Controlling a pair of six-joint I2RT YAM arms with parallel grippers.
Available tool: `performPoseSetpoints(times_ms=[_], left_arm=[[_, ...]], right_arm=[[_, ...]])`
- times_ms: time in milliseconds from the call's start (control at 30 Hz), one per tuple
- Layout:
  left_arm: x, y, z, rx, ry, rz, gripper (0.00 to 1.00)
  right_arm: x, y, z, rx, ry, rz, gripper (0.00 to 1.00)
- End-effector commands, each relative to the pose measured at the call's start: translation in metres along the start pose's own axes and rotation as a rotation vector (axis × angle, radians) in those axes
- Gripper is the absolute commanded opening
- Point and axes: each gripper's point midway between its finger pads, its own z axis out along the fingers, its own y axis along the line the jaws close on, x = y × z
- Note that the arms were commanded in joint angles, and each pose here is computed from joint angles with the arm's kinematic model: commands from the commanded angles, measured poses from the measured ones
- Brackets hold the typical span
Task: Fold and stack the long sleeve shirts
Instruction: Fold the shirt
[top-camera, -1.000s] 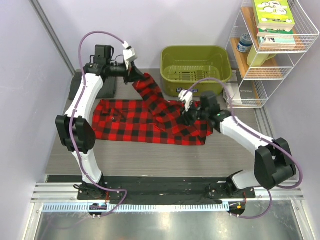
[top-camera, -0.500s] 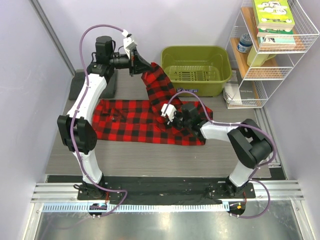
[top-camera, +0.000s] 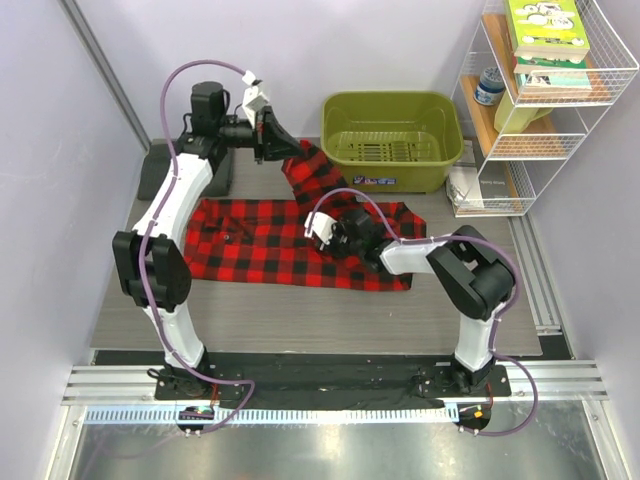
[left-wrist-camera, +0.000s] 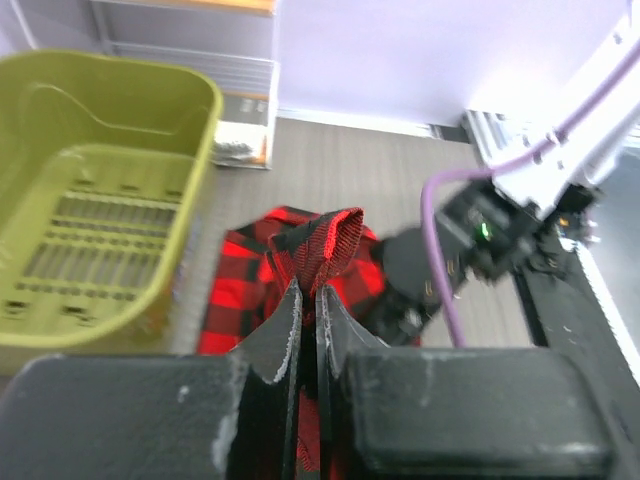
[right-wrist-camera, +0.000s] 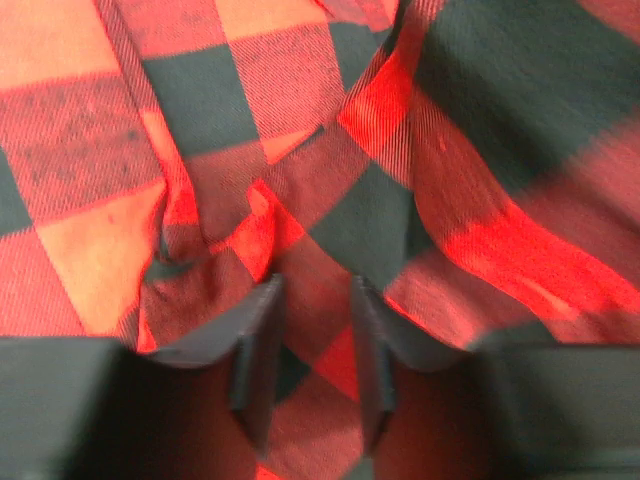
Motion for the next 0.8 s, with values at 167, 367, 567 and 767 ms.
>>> performPoseSetpoints(times_ms=[167,367,567,767], left_arm=[[0.018,-0.039,-0.044,0.196,0.021,0.066,0.02],[0.029,-0.042,-0.047,0.192,0.029,0.001,0.02],[0.031,-0.054,-0.037,0.185,0.073,-0.209,0.0],[-0.009,-0.044,-0.024,0.176,0.049,-0.805,0.01]], right_arm=[[-0.028,0.007,-0.079,-0.117,-0.01,-0.139,0.55],[-0.04,0.009,-0.118,-0.142,-0.015,-0.114,0.62],[-0.031,-0.007,-0.139,-0.13,0.065,0.018,0.68],[-0.024,-0.017,-0.143,-0.079,0.113,0.095,0.68]])
